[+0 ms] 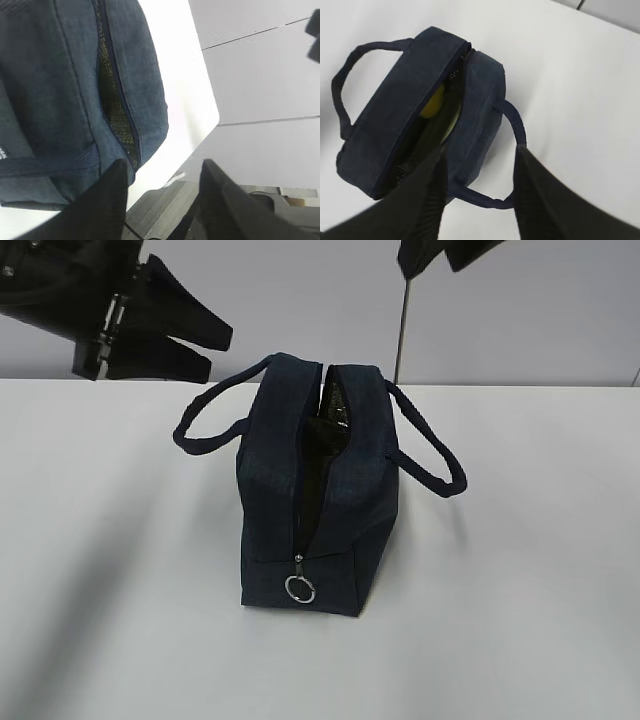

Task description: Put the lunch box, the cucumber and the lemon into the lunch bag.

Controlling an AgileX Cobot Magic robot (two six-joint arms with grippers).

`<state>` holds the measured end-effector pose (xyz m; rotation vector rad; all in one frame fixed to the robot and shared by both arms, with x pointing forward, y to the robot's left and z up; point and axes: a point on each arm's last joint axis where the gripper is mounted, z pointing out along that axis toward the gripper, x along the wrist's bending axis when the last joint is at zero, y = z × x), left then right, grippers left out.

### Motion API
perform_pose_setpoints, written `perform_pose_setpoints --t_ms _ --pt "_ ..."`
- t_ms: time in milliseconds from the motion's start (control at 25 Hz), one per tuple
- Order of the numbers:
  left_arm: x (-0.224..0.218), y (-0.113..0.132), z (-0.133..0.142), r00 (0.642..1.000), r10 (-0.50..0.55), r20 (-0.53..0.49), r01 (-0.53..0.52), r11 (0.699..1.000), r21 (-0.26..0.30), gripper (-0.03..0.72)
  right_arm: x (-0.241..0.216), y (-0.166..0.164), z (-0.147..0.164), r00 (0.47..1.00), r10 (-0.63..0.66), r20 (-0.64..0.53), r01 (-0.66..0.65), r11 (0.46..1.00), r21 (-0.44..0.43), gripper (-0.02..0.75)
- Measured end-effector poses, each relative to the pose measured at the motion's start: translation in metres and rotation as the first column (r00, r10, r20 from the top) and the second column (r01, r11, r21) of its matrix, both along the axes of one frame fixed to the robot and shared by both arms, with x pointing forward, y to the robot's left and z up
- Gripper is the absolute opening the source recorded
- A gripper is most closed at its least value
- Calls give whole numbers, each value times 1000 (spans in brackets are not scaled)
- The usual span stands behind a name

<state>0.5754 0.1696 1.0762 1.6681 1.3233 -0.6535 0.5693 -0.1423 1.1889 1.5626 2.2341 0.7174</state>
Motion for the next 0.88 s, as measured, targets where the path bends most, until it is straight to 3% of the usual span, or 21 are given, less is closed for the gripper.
perform_pose_setpoints --t_ms 320,360,440,640,880 --pt "-24 10 29 993 -38 114 25 994 111 292 -46 -22 47 993 13 122 -19 999 46 265" --pt "-31 14 33 991 -54 125 31 983 179 290 -51 -24 47 993 17 121 -22 999 43 265" --pt "-38 18 37 989 -62 133 27 968 251 290 -63 -30 48 992 25 121 -29 999 35 264" --pt "-57 19 46 985 -85 152 16 915 403 281 -92 -44 36 995 36 94 -37 999 16 264" --pt "-75 18 52 988 -56 143 -34 828 560 255 -131 -61 18 980 37 196 -53 995 79 263"
